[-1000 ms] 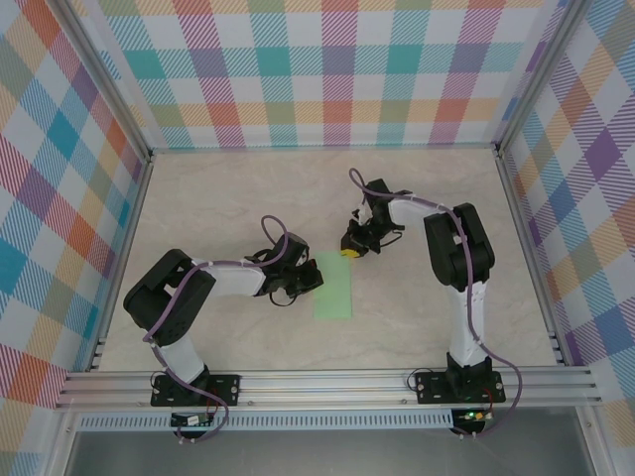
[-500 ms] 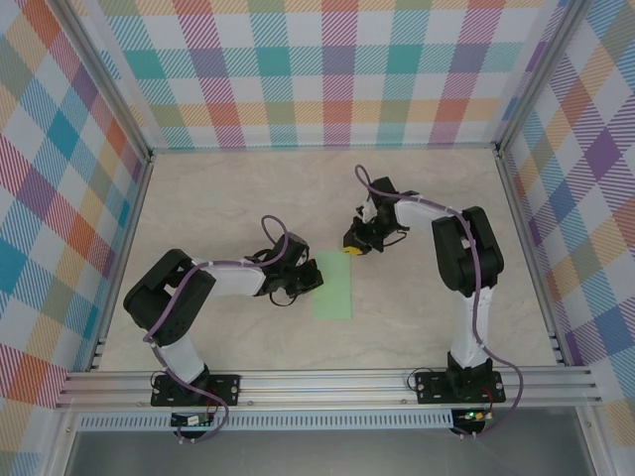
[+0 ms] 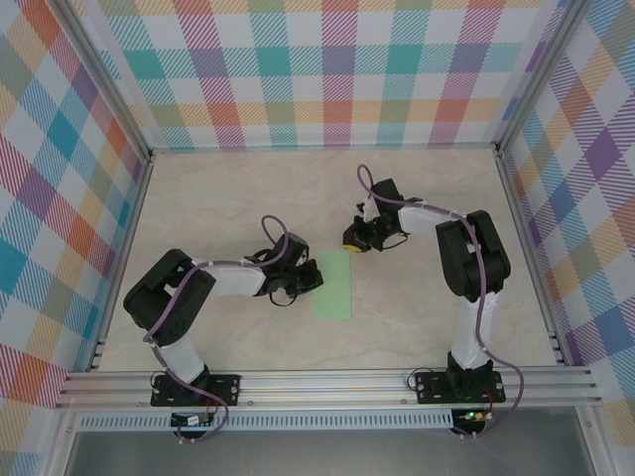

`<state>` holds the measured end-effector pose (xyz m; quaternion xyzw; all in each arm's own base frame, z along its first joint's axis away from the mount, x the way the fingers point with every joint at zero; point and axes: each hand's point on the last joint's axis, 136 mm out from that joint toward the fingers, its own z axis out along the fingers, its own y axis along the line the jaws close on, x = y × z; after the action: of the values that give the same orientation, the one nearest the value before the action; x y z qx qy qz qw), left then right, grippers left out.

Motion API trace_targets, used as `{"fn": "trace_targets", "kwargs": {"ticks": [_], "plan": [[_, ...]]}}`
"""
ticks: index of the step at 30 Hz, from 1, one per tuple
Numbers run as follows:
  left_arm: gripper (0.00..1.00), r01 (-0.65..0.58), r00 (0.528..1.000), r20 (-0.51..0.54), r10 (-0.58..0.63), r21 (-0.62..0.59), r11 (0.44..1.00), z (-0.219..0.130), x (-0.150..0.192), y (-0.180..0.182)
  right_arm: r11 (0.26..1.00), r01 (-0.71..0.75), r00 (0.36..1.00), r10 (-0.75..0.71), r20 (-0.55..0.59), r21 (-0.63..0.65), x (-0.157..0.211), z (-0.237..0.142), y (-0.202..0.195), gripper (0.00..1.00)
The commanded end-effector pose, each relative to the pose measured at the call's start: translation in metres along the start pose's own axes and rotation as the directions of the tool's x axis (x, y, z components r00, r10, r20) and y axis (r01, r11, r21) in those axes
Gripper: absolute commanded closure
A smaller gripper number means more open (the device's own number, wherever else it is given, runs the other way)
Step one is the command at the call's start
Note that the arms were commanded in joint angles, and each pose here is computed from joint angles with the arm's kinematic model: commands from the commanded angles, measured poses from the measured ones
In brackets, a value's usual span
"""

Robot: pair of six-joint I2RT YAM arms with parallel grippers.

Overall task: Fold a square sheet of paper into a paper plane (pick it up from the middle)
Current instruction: Fold the square sheet of paper in half at the center of the table.

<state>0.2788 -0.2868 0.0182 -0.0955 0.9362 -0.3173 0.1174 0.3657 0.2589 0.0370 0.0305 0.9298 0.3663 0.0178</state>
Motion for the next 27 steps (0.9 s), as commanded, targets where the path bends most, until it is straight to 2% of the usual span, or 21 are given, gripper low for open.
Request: {"fn": "trace_targets", "kwargs": {"ticks": [1,8,11,16,19,24,27], "plan": [[1.0,0.02,0.997,-0.073,-0.036,-0.214,0.977,0.001,0.032,0.061,1.0,-0.005,1.0,0.004,-0.011,-0.009,0.003,0.011,-0.011,0.89],[1.0,0.022,0.997,-0.069,-0.038,-0.214,0.977,0.0,0.031,0.061,0.998,-0.02,1.0,0.02,-0.015,0.052,0.01,0.021,-0.032,0.89],[1.0,0.019,0.997,-0.065,-0.033,-0.214,0.977,-0.001,0.03,0.06,0.999,-0.018,1.0,0.019,-0.015,0.032,0.008,0.008,-0.017,0.89],[1.0,0.019,0.997,-0.065,-0.034,-0.21,0.977,-0.001,0.029,0.058,0.998,0.049,0.998,-0.047,0.047,-0.044,0.016,-0.035,0.025,0.87],[1.0,0.02,0.998,-0.06,-0.033,-0.208,0.978,-0.001,0.028,0.057,0.996,0.058,0.998,-0.056,0.039,-0.067,0.044,-0.039,0.03,0.87],[1.0,0.017,0.998,-0.06,-0.03,-0.204,0.979,-0.002,0.027,0.054,0.998,0.059,0.998,-0.06,-0.021,-0.027,0.109,-0.02,0.019,0.89],[1.0,0.012,0.998,-0.064,-0.025,-0.205,0.979,-0.002,0.027,0.054,0.997,0.047,0.997,-0.05,-0.058,-0.062,0.147,-0.008,0.015,0.88]]}}
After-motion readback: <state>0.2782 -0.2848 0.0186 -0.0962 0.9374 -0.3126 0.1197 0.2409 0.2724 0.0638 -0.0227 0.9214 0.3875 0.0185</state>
